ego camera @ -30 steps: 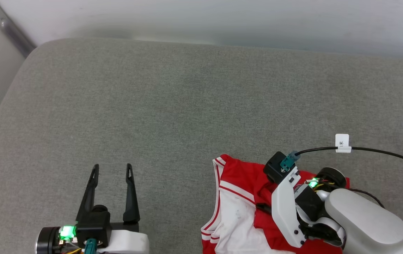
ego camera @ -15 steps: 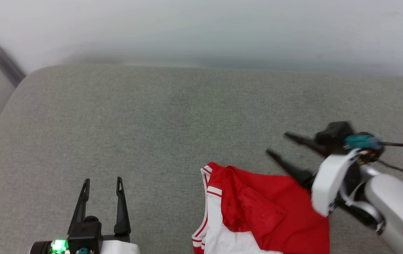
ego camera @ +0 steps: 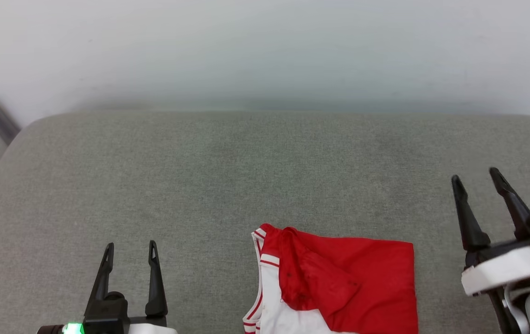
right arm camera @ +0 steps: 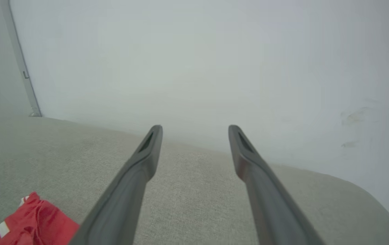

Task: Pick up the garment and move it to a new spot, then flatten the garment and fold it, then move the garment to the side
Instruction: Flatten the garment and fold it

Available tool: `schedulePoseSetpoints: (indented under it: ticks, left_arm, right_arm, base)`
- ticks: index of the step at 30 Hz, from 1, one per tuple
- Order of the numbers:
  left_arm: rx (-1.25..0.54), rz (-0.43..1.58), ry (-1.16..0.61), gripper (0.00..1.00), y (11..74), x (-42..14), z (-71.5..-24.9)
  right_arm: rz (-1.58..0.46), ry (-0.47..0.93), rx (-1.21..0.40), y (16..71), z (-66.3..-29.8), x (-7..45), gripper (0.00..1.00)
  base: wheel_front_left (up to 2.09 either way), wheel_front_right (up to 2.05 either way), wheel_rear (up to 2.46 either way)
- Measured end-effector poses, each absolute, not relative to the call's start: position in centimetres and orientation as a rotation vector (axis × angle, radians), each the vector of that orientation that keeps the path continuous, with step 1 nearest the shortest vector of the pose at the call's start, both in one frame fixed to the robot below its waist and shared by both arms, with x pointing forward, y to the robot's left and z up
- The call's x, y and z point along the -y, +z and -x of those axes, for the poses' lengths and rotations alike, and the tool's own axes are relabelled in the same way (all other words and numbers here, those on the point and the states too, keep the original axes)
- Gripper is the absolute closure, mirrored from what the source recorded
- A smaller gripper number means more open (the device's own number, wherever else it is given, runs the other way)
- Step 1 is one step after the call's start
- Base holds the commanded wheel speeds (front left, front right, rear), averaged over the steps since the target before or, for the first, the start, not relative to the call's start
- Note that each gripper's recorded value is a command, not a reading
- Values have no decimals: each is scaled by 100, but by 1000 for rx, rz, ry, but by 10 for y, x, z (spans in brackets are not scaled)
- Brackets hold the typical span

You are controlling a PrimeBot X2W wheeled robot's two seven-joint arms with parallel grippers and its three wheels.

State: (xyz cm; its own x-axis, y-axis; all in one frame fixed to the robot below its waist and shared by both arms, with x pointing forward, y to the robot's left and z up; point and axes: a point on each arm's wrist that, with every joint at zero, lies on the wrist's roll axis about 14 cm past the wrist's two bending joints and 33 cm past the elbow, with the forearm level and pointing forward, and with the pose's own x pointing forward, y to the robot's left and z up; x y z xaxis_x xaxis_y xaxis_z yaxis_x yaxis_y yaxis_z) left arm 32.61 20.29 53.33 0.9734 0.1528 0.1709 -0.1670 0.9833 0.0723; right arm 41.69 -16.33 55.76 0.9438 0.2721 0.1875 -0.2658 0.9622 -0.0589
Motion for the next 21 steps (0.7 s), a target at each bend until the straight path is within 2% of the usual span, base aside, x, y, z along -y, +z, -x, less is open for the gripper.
schedulePoseSetpoints:
  ticks: [4,12,21]
  left_arm:
    - [170,-80,144,0,534,-199,-324]
    - [164,-65,115,0,532,-194,-322]
    - [141,-61,107,0,525,-195,-320]
  right_arm:
    - [-5,191,235,561,-393,171,0]
    - [-53,104,184,539,-353,178,0]
    - [-77,82,139,524,-338,178,0]
  base:
    - [0,0,0]
    - [0,0,0]
    - [0,0,0]
